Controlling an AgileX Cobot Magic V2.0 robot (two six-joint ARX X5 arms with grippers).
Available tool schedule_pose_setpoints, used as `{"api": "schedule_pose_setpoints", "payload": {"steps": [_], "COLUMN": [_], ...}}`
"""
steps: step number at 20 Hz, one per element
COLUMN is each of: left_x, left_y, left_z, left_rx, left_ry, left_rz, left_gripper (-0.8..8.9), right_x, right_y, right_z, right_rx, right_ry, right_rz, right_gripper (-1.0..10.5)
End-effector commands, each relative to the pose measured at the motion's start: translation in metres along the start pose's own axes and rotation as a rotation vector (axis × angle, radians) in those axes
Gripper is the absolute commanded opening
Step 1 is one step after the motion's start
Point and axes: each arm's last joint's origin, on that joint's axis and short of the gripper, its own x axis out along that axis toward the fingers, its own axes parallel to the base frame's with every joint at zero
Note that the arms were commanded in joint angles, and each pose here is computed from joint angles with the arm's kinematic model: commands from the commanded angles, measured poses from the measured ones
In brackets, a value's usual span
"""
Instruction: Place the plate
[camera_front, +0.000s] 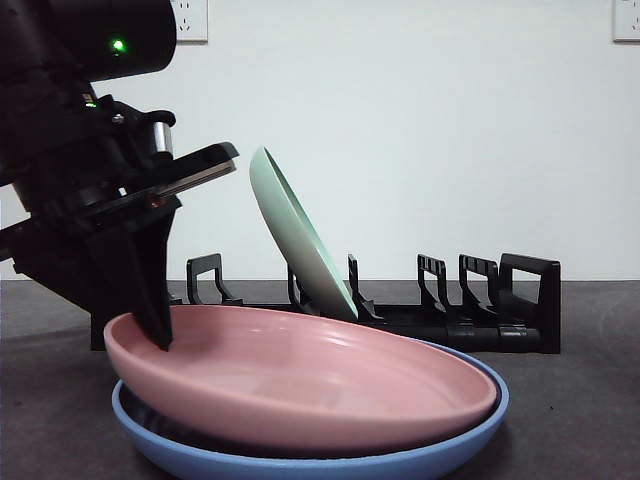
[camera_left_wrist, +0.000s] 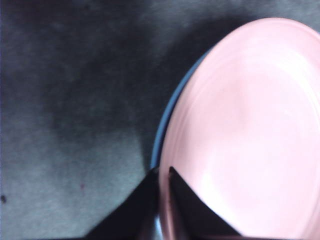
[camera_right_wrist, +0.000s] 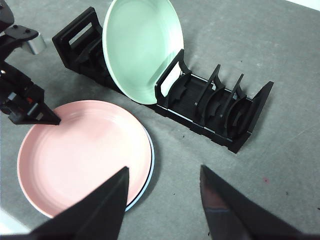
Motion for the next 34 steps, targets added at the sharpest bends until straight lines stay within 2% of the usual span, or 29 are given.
{"api": "schedule_pose_setpoints", "payload": {"steps": [1, 3, 5, 9, 13, 16, 18, 20, 25, 29, 34], "left_x": [0.001, -0.005, -0.019, -0.081, -0.144, -0.179, -0.195, -0.206, -0.218, -0.218, -0.218], "left_y": [-0.005, -0.005, -0.008, -0.011, 0.008, 0.026, 0.036, 0.045, 0.058, 0.059, 0.060], "left_z": [0.002, 0.002, 0.003, -0.002, -0.031, -0.064, -0.087, -0.108, -0.134, -0.137, -0.137], "left_rx": [-0.011, 0.000, 0.041, 0.146, 0.202, 0.229, 0.197, 0.154, 0.074, 0.064, 0.060], "left_ry": [0.000, 0.018, -0.009, -0.211, -0.447, -0.530, -0.557, -0.584, -0.640, -0.636, -0.637], "left_rz": [-0.005, 0.006, -0.004, -0.085, 0.078, 0.160, 0.148, 0.124, 0.096, 0.095, 0.107], "left_gripper": [3.31, 3.82, 3.81, 3.73, 3.72, 3.72, 3.72, 3.72, 3.72, 3.72, 3.72], "right_x": [-0.004, -0.004, -0.003, -0.003, 0.002, 0.018, 0.037, 0.061, 0.149, 0.212, 0.261], "right_y": [0.001, 0.001, 0.001, 0.002, 0.004, 0.008, 0.013, 0.018, 0.016, 0.010, 0.012], "right_z": [0.005, 0.005, 0.005, 0.004, 0.006, 0.011, 0.021, 0.034, 0.061, 0.080, 0.111], "right_rx": [0.017, 0.016, 0.016, 0.019, 0.026, 0.034, 0.031, 0.047, 0.149, 0.192, 0.185], "right_ry": [-0.018, -0.018, -0.017, -0.014, 0.010, 0.058, 0.069, 0.064, 0.078, 0.167, 0.167], "right_rz": [0.012, 0.012, 0.012, 0.019, 0.027, 0.034, 0.083, 0.169, 0.411, 0.463, 0.457], "right_gripper": [2.3, 2.3, 2.3, 2.3, 2.3, 2.3, 2.3, 2.3, 2.3, 2.3, 2.3]}}
